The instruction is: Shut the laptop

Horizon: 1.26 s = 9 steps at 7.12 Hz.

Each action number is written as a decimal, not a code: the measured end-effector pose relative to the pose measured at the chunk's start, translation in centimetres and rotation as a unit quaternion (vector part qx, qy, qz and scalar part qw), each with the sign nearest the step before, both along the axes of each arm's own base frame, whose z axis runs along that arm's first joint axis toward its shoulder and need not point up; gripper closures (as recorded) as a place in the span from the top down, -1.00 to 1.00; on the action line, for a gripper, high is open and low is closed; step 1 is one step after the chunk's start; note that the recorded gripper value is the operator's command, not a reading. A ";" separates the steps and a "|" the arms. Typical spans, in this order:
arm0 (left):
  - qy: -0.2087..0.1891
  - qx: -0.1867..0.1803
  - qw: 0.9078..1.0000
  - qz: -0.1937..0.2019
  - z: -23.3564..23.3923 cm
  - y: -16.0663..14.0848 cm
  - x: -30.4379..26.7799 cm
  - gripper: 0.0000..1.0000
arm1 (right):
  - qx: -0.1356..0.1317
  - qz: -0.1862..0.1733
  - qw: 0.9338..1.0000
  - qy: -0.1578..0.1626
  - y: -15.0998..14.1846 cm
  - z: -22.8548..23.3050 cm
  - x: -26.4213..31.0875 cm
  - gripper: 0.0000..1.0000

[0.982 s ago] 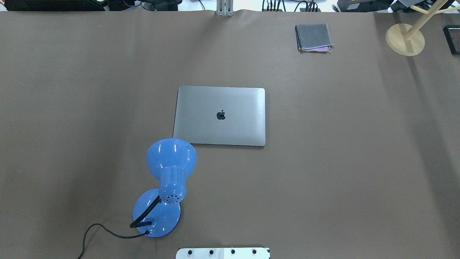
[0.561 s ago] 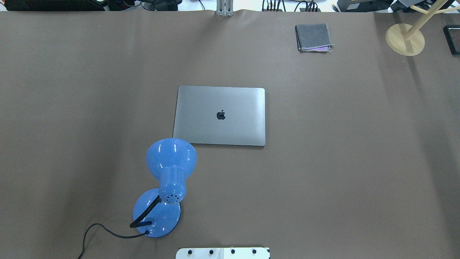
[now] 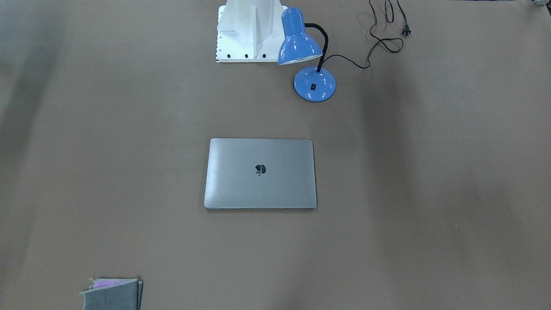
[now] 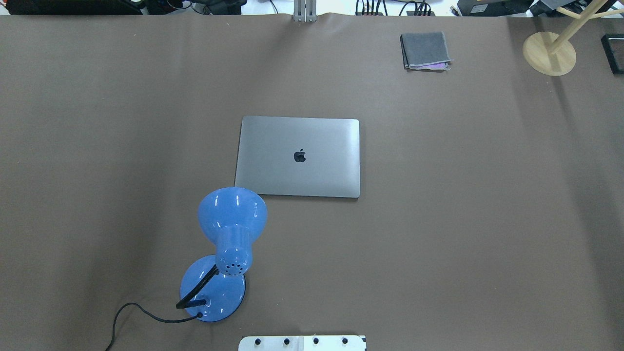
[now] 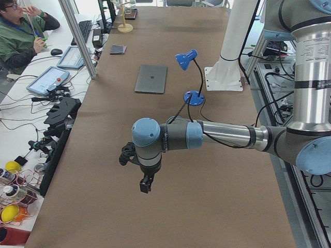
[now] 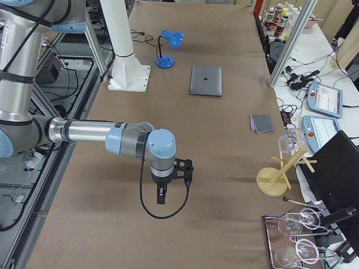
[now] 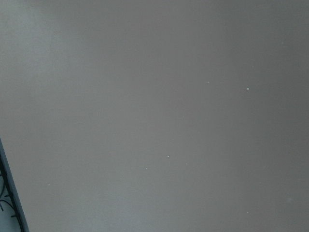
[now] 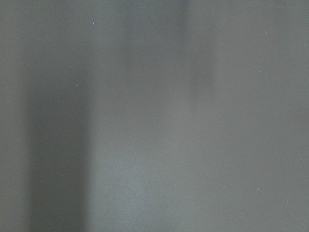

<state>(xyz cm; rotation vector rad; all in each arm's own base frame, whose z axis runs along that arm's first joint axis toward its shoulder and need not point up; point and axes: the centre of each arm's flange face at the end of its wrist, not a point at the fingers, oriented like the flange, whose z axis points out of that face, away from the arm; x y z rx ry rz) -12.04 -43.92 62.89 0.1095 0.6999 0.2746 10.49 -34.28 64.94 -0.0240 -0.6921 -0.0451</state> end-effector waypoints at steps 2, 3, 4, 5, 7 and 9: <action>0.000 0.000 1.000 0.000 0.0 0.2 0.0 0.97 | -0.002 0.000 1.000 -0.001 0.2 0.1 0.0 1.00; 0.000 0.000 1.000 0.000 0.0 0.2 0.0 0.97 | -0.003 0.000 1.000 -0.001 0.3 0.2 0.0 1.00; 0.000 0.000 1.000 0.000 0.0 0.2 0.0 0.97 | -0.004 0.000 1.000 -0.001 0.4 0.3 -0.1 1.00; 0.000 -0.001 1.000 0.000 0.1 0.2 0.0 0.97 | -0.005 0.000 1.000 -0.002 0.5 0.3 -0.1 1.00; 0.001 -0.003 1.000 -0.001 0.3 0.6 0.0 0.97 | -0.006 0.000 1.000 -0.003 0.7 0.4 -0.1 1.00; 0.001 -0.003 1.000 -0.001 0.2 1.5 0.1 0.97 | -0.007 0.000 1.000 -0.003 0.8 0.5 -0.1 1.00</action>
